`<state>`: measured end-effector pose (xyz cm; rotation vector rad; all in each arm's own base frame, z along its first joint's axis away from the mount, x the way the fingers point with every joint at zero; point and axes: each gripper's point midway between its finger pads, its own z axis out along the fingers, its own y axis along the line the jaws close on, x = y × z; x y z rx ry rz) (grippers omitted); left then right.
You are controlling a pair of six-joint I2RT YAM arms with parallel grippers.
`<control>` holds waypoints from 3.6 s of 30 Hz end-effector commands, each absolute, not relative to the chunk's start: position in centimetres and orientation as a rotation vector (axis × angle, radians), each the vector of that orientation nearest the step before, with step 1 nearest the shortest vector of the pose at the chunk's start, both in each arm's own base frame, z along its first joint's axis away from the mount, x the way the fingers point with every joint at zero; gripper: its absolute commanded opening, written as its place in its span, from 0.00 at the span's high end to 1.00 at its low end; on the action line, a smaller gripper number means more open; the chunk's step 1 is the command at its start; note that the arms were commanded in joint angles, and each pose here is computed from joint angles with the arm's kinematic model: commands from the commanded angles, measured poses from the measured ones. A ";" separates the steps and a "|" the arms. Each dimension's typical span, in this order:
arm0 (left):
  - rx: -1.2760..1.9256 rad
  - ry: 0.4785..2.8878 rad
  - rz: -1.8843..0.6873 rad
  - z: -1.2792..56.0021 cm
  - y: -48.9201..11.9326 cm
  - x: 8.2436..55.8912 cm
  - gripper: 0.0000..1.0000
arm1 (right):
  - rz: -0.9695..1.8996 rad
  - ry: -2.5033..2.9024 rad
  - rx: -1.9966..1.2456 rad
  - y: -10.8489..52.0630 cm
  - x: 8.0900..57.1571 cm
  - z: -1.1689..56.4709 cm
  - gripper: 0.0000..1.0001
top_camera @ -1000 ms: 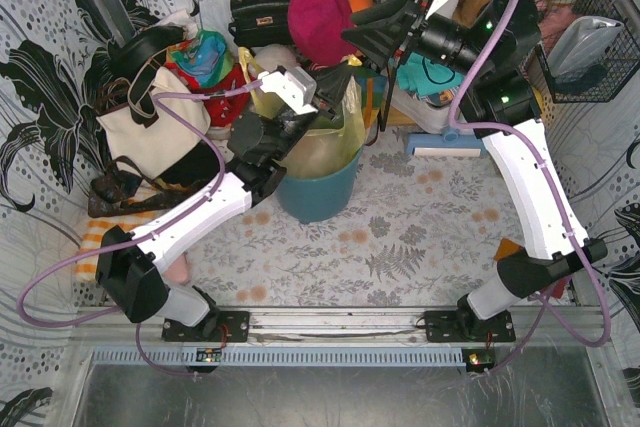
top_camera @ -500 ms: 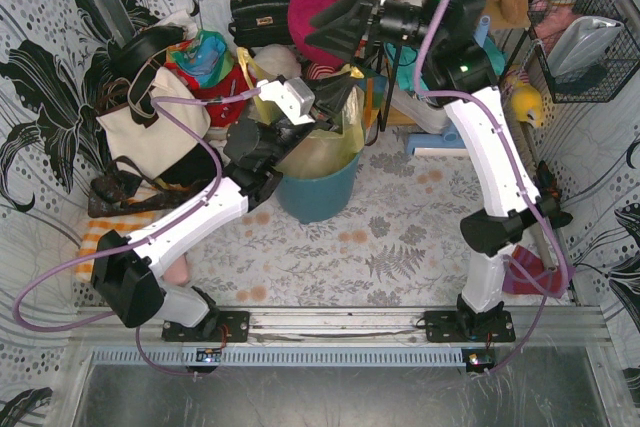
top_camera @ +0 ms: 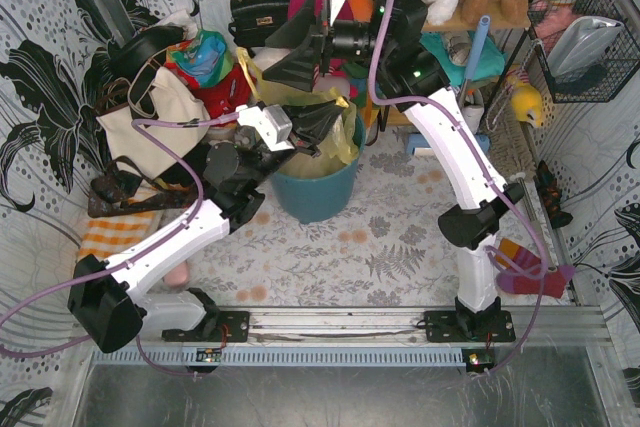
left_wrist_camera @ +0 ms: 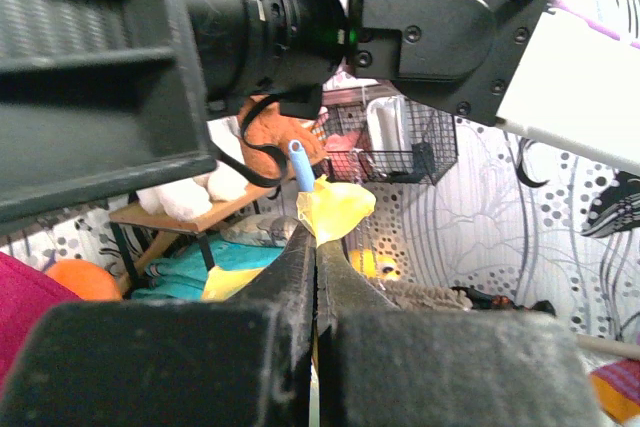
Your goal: Tie the trash bag
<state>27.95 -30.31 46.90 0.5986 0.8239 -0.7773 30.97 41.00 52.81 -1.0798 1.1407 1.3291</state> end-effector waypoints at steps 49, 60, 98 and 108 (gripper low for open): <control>0.598 0.821 -0.874 46.8 -29.9 26.1 1.00 | 1.351 0.853 -1.007 44.4 30.6 56.5 1.00; 0.537 0.801 -0.837 48.1 -29.3 27.0 1.00 | 1.282 0.863 -0.919 42.4 29.9 59.1 1.00; 0.317 0.706 -0.712 51.7 -25.0 27.8 1.00 | 0.877 1.295 -0.383 29.3 30.4 50.5 1.00; 0.267 0.732 -0.675 51.3 -24.2 28.9 1.00 | 1.073 1.303 -0.523 30.2 25.6 48.4 1.00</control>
